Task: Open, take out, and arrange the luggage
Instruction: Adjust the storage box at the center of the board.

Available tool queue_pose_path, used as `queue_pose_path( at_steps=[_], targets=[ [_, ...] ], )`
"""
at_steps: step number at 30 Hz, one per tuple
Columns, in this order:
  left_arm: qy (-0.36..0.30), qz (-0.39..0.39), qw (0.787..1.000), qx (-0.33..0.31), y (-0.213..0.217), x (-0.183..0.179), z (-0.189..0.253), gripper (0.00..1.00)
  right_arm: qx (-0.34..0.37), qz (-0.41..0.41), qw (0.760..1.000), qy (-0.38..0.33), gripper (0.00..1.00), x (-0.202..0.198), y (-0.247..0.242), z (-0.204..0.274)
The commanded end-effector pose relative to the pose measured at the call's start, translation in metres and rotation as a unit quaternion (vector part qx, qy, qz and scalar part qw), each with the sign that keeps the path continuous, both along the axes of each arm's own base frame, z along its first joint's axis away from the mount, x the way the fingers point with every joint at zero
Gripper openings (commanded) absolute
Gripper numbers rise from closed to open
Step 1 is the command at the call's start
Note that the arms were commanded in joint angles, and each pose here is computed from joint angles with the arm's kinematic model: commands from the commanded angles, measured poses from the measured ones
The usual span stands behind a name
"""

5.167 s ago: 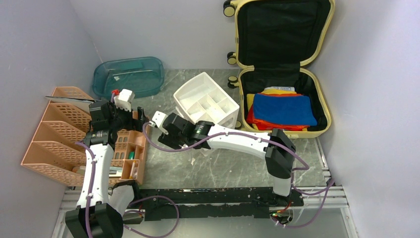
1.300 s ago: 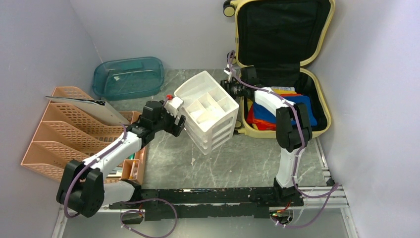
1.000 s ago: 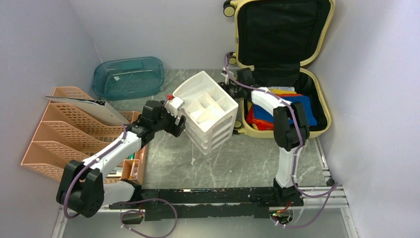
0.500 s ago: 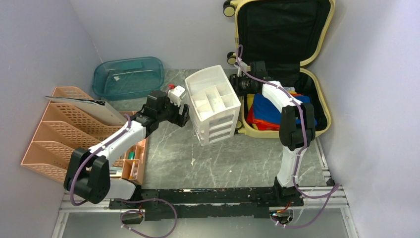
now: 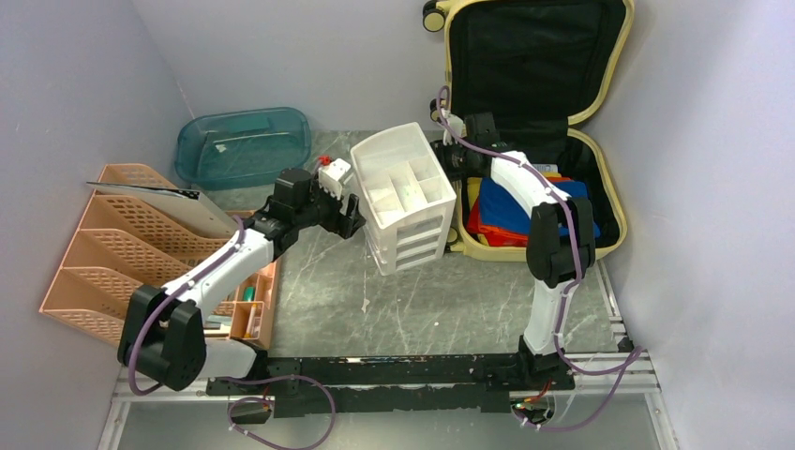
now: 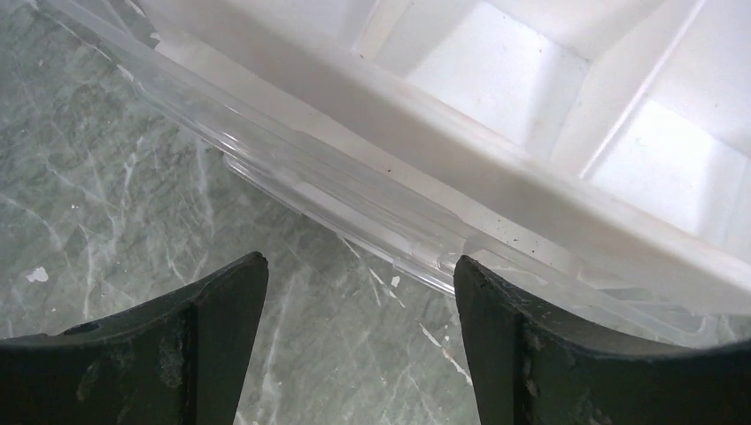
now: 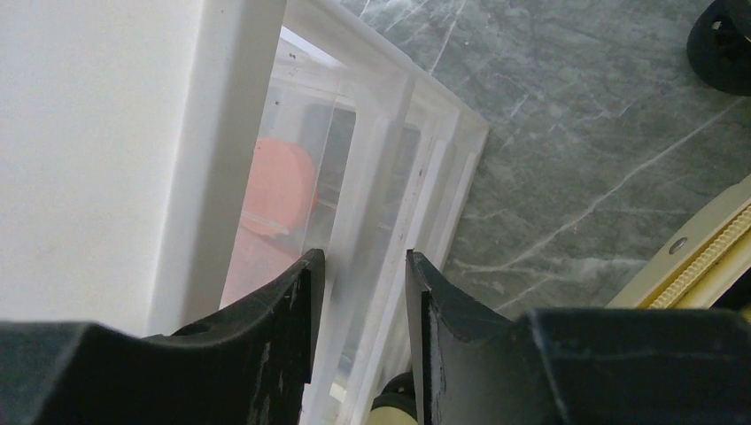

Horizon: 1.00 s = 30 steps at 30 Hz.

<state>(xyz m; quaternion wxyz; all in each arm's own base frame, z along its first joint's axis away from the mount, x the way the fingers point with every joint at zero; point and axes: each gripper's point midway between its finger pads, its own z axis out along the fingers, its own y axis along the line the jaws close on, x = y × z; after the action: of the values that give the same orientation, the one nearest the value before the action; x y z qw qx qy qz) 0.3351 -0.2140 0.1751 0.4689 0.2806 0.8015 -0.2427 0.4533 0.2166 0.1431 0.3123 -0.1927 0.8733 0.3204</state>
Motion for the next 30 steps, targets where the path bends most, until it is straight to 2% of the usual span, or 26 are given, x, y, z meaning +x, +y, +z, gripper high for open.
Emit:
queue_pose_path(
  at_steps=[1,9,15,22,30],
  targets=[
    [-0.018,0.011,0.999,-0.034,-0.010,0.015,0.023,0.81,-0.069,-0.025,0.996,-0.041,0.40,0.015,-0.013,-0.005],
    [-0.010,0.031,0.999,-0.027,-0.008,0.025,0.016,0.81,-0.081,0.014,0.996,-0.038,0.40,0.000,0.022,-0.018],
    [-0.050,0.066,0.996,0.022,0.020,0.021,0.023,0.82,-0.093,0.045,0.994,-0.038,0.40,-0.011,0.058,-0.031],
    [-0.064,0.108,0.990,0.066,0.048,0.020,0.024,0.83,-0.109,0.073,0.991,-0.040,0.40,-0.024,0.105,-0.046],
    [-0.071,0.143,0.984,0.076,0.062,0.028,0.022,0.83,-0.109,0.038,0.993,-0.032,0.40,-0.010,0.088,-0.044]
  ],
)
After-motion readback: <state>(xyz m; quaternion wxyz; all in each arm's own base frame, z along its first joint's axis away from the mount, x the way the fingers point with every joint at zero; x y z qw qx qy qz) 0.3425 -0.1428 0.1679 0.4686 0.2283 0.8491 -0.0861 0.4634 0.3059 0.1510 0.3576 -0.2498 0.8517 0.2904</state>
